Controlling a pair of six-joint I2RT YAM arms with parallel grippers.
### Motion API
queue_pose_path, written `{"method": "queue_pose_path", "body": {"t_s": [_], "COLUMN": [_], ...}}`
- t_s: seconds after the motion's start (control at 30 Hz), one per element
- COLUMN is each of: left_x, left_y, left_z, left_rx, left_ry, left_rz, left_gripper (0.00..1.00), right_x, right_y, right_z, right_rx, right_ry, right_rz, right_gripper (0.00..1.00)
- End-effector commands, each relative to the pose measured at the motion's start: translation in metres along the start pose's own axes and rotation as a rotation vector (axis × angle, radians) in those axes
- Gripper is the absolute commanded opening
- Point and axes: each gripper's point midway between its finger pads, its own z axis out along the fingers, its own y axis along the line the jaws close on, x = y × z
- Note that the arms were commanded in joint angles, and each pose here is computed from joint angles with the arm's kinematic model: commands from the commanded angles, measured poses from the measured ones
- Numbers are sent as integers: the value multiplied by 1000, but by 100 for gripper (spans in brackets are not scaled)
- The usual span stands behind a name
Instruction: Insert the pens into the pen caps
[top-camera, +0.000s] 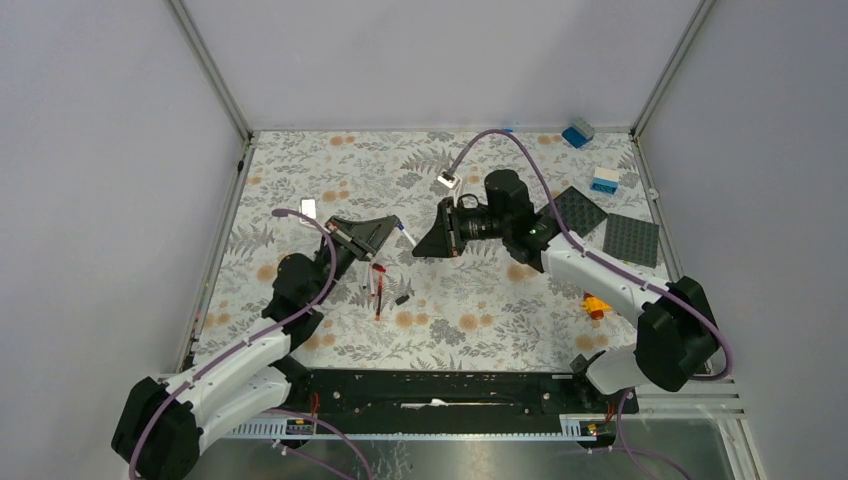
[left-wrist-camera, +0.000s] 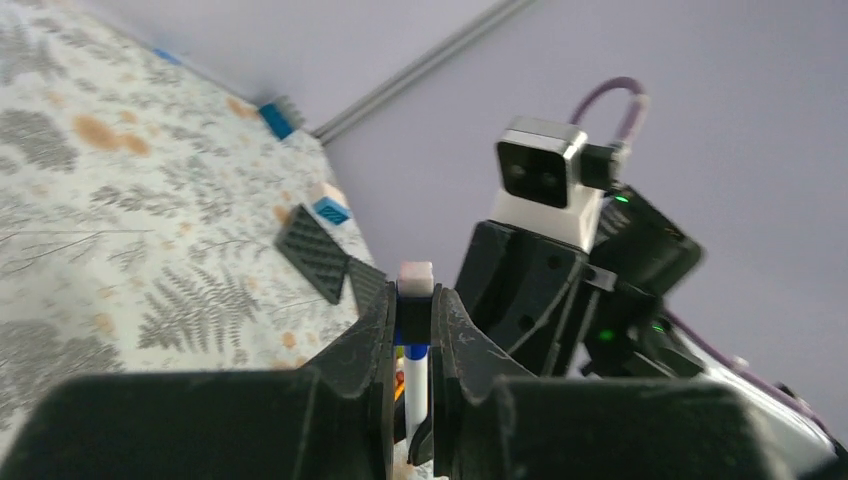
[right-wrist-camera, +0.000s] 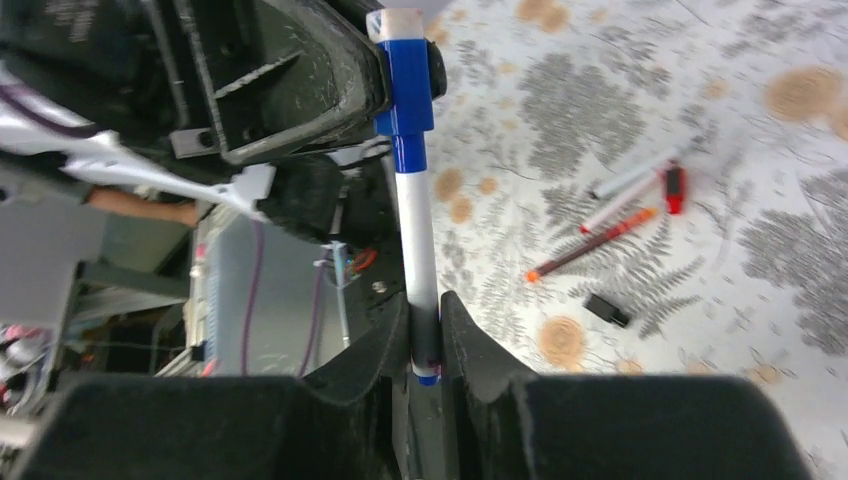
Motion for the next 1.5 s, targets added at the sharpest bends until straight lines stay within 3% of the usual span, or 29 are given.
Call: {"method": "queue_pose_path", "body": {"t_s": [0.0, 0.17, 0.47, 0.8, 0.93, 1.07, 1.23, 1.4, 1.47], "left_x": [67, 74, 79, 79, 75, 68, 49, 30, 22], "left_y": [40, 59, 83, 82, 75, 69, 61, 57, 54], "left_z": [-12, -7, -11, -11, -9, -6, -9, -21, -27], "left_rx": [-157, -251, -363, -350, -328, -311, -313, -350, -365], "left_ry": [302, 326, 330, 322, 313, 289, 224, 170, 150], "left_rz": [-34, -43, -54, -59, -51, -35, 12, 80, 107], "left_gripper": [0, 0, 0, 0, 5, 22, 57, 80, 84], "right_x": [-77, -68, -60, -50, -44, -35, -16, -7, 2], "right_y": [-42, -64, -72, -70, -71, -72, -86, -97, -104], "right_z": [1, 18, 25, 20, 16, 12, 3, -9, -16], "right_rx": [343, 466, 491, 486, 493, 496, 549, 623, 665], "right_ry": [-196, -136, -115, -100, -92, -79, -48, -38, -11], "right_rz": [-187, -206, -211, -220, -221, -216, -208, -213, -199], "right_gripper": [0, 0, 0, 0, 0, 0, 0, 0, 0]}}
